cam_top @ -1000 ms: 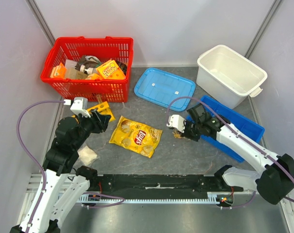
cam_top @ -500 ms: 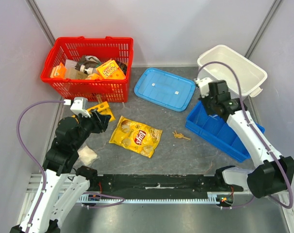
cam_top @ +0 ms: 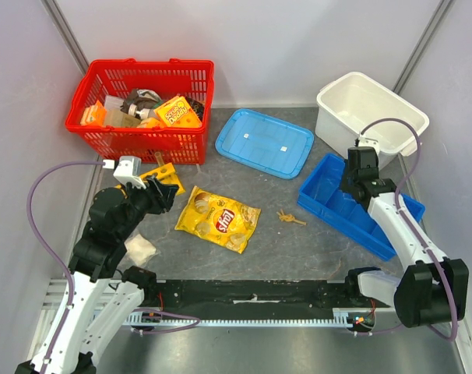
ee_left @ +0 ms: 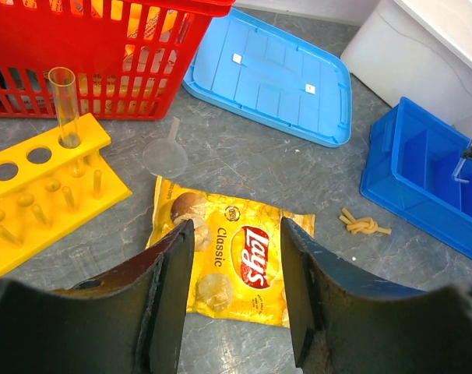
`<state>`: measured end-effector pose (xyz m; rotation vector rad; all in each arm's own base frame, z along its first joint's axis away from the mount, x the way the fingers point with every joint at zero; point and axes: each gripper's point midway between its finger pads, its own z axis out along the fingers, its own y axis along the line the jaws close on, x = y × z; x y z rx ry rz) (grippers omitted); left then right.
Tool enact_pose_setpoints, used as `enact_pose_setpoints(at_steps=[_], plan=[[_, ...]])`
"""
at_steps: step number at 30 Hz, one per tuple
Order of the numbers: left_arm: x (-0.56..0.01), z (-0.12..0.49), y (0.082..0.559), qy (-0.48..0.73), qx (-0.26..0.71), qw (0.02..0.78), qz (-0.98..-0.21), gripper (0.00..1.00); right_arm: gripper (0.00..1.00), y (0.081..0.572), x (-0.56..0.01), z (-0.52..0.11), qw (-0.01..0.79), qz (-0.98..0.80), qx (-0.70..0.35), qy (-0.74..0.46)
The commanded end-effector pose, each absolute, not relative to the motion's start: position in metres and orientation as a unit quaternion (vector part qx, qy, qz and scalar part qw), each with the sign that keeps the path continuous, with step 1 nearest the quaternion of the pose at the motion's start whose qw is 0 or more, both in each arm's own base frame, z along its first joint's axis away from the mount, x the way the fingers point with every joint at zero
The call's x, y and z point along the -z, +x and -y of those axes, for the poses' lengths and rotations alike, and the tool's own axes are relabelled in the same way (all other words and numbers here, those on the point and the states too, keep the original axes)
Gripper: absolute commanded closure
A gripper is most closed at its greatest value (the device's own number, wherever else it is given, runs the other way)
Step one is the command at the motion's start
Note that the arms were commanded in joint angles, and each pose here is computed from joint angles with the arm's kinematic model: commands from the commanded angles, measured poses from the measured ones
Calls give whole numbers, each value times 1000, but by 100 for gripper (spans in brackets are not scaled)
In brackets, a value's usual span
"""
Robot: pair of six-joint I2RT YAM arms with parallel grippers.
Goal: Organize the chemistry lab equipment
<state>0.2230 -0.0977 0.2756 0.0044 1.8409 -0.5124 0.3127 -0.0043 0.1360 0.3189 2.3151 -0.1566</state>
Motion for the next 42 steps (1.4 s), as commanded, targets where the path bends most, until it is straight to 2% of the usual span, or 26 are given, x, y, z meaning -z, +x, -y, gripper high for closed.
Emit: enact_pose_setpoints(at_steps=[1,12,17,21,23,27,31,36,42], plan=[[-282,101,223,-3,233,582,-779,46,81,331,-142,10,435,-871,43,226],[-281,102,225,-3,231,581,-780,46,80,334,-120,21,416,-870,72,255],[-280,101,226,-4,228,579,-783,45,74,334,-131,26,415,-883,97,197],[-278,100,227,-7,225,579,-784,46,74,337,-146,19,421,-896,96,106],[-278,99,227,-8,222,579,-784,46,74,339,-158,7,434,-896,71,66],[-273,97,231,-10,211,573,-792,45,75,336,-192,-9,473,-879,25,62],[-269,92,235,-17,193,569,-799,45,73,329,-203,-46,484,-874,-27,-21],[-270,87,236,-20,180,576,-797,45,64,317,-186,-99,456,-880,-53,-124],[-269,85,237,-26,177,582,-793,45,58,299,-143,-162,385,-894,-77,-216]])
